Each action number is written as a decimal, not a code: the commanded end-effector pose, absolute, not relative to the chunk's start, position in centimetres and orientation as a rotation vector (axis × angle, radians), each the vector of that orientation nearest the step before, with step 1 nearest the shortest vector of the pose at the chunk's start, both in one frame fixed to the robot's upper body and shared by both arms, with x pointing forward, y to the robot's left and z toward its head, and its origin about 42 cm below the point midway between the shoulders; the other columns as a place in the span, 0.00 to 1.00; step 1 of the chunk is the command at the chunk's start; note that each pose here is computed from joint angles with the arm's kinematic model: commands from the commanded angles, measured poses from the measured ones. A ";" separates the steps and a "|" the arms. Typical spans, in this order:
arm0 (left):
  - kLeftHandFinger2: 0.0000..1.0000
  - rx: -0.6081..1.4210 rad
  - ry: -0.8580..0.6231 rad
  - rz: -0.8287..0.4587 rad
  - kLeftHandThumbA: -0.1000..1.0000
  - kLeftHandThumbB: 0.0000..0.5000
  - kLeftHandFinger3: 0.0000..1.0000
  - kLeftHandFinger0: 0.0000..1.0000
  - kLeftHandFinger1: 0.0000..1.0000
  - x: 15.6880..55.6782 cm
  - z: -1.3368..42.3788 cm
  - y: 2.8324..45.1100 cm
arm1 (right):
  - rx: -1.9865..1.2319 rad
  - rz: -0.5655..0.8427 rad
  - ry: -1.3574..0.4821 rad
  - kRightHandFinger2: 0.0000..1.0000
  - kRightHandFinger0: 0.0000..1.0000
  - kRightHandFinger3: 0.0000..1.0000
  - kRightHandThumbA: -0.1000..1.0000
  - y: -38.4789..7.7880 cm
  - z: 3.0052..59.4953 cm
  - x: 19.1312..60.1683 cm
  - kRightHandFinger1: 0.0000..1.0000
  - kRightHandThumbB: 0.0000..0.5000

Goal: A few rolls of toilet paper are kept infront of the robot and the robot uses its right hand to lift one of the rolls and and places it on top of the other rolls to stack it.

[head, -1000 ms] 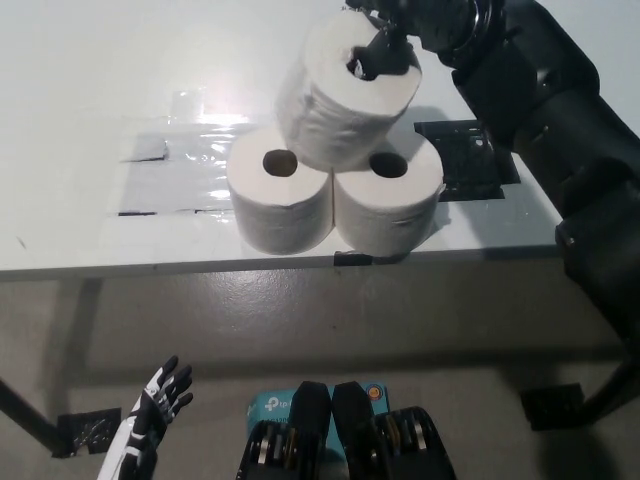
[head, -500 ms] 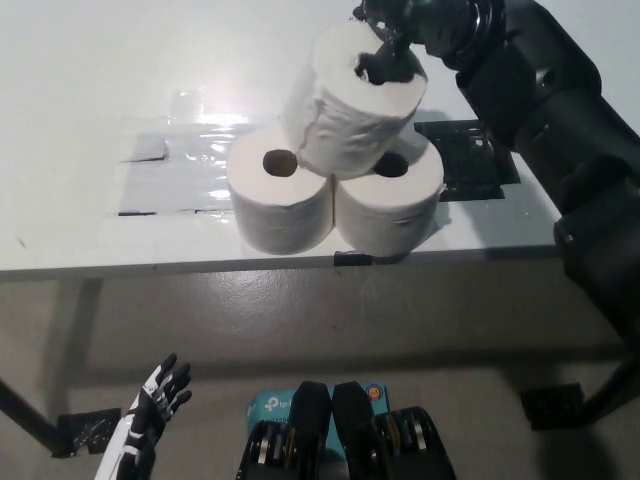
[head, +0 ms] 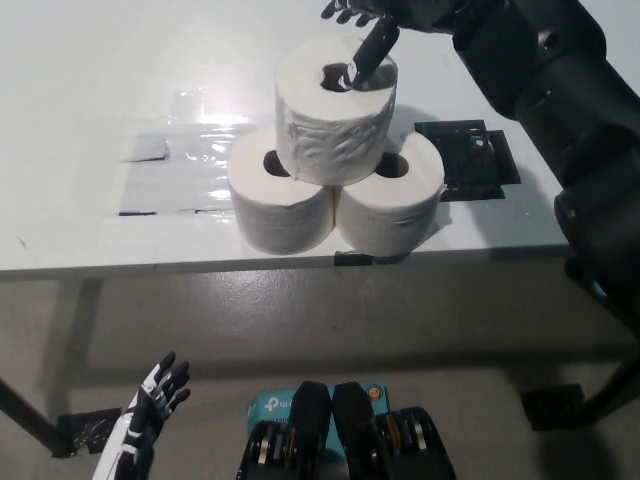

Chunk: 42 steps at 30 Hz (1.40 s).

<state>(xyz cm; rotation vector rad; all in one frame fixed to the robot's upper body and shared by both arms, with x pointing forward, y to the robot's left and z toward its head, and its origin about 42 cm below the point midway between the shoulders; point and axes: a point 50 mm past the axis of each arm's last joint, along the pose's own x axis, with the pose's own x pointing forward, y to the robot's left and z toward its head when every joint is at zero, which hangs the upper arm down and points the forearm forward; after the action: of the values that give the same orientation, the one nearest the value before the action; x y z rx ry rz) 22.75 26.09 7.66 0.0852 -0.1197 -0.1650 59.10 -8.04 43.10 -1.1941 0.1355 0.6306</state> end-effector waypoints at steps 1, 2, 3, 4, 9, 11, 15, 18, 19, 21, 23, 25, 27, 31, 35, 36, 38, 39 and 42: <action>1.00 0.102 -0.161 -0.172 1.00 0.69 1.00 1.00 1.00 23.3 8.6 26.4 | -1.212 0.556 0.051 1.00 1.00 1.00 0.99 -7.3 49.3 58.7 1.00 0.94; 1.00 0.103 -0.162 -0.170 1.00 0.71 1.00 1.00 1.00 23.4 8.5 26.4 | -1.193 0.541 0.044 1.00 1.00 1.00 0.98 -7.2 50.0 58.6 1.00 0.93; 1.00 0.104 -0.163 -0.169 1.00 0.69 1.00 1.00 1.00 23.4 8.5 26.4 | -1.198 0.541 0.036 1.00 1.00 1.00 1.00 -7.1 50.4 58.6 1.00 0.91; 1.00 0.104 -0.165 -0.170 1.00 0.66 1.00 1.00 1.00 23.4 8.3 26.4 | -1.208 0.547 -0.016 1.00 1.00 1.00 1.00 -7.0 51.3 58.4 1.00 0.87; 1.00 0.096 -0.156 -0.177 1.00 0.66 1.00 1.00 1.00 23.0 8.1 26.2 | -1.054 0.506 -0.185 1.00 1.00 1.00 1.00 -7.9 55.7 57.8 1.00 0.74; 1.00 0.092 -0.157 -0.180 1.00 0.65 1.00 1.00 1.00 23.2 8.3 26.4 | -0.945 0.464 -0.313 1.00 1.00 1.00 1.00 -9.4 58.5 57.2 1.00 0.72; 1.00 0.089 -0.151 -0.175 1.00 0.66 1.00 1.00 1.00 23.6 8.7 26.6 | -0.840 0.280 -0.567 1.00 1.00 1.00 1.00 -13.4 64.7 54.4 1.00 0.78; 1.00 0.082 -0.153 -0.174 1.00 0.63 1.00 1.00 1.00 23.6 8.6 26.4 | -0.733 0.242 -0.684 1.00 1.00 1.00 1.00 -16.1 68.2 52.2 1.00 0.83; 1.00 0.083 -0.150 -0.173 1.00 0.62 1.00 1.00 1.00 23.4 8.5 26.3 | -0.717 0.229 -0.733 1.00 1.00 1.00 1.00 -17.3 69.4 51.2 1.00 0.84; 1.00 0.089 -0.158 -0.169 1.00 0.62 1.00 1.00 1.00 23.7 8.6 26.3 | -0.661 0.175 -0.837 1.00 1.00 1.00 1.00 -19.9 71.0 48.5 1.00 0.80; 1.00 0.091 -0.167 -0.166 1.00 0.62 1.00 1.00 1.00 24.3 8.9 26.3 | -0.567 0.156 -1.009 1.00 1.00 1.00 1.00 -22.9 71.3 45.0 1.00 0.65; 1.00 0.086 -0.179 -0.169 1.00 0.57 1.00 1.00 1.00 25.1 9.2 26.1 | -0.529 0.127 -1.120 1.00 1.00 1.00 1.00 -25.4 70.1 40.6 1.00 0.72; 1.00 0.096 -0.202 -0.167 1.00 0.61 1.00 1.00 1.00 26.9 10.0 25.9 | -0.509 0.065 -1.272 1.00 1.00 1.00 1.00 -28.2 67.0 34.9 1.00 0.61; 1.00 0.084 -0.234 -0.188 1.00 0.58 1.00 1.00 1.00 29.2 11.0 25.5 | -0.509 0.019 -1.352 1.00 1.00 1.00 1.00 -31.9 61.3 29.9 1.00 0.61; 1.00 0.059 -0.247 -0.201 1.00 0.58 1.00 1.00 1.00 30.7 11.5 25.1 | -0.530 -0.039 -1.358 1.00 1.00 1.00 1.00 -34.2 54.5 26.2 1.00 0.67; 1.00 0.059 -0.252 -0.202 1.00 0.59 1.00 1.00 1.00 30.9 11.7 25.1 | -0.526 -0.050 -1.350 1.00 1.00 1.00 1.00 -34.4 53.6 25.6 1.00 0.67; 1.00 0.064 -0.254 -0.198 1.00 0.56 1.00 1.00 1.00 31.4 11.8 25.4 | -0.505 -0.091 -1.341 1.00 1.00 1.00 1.00 -35.1 50.9 24.1 1.00 0.71; 1.00 0.069 -0.255 -0.194 1.00 0.56 1.00 1.00 1.00 31.6 12.0 25.6 | -0.466 -0.111 -1.340 1.00 1.00 1.00 1.00 -36.0 49.1 23.4 1.00 0.70; 1.00 0.066 -0.255 -0.193 1.00 0.55 1.00 1.00 1.00 31.8 12.1 25.8 | -0.345 -0.099 -1.352 1.00 1.00 1.00 1.00 -36.3 45.6 22.1 1.00 0.65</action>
<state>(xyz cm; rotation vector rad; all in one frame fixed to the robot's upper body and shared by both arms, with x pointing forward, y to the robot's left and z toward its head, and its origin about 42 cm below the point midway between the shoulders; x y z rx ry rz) 27.70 25.44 9.39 0.0887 -0.1891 -0.1920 48.13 -28.61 41.77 -0.5559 -0.4929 0.2066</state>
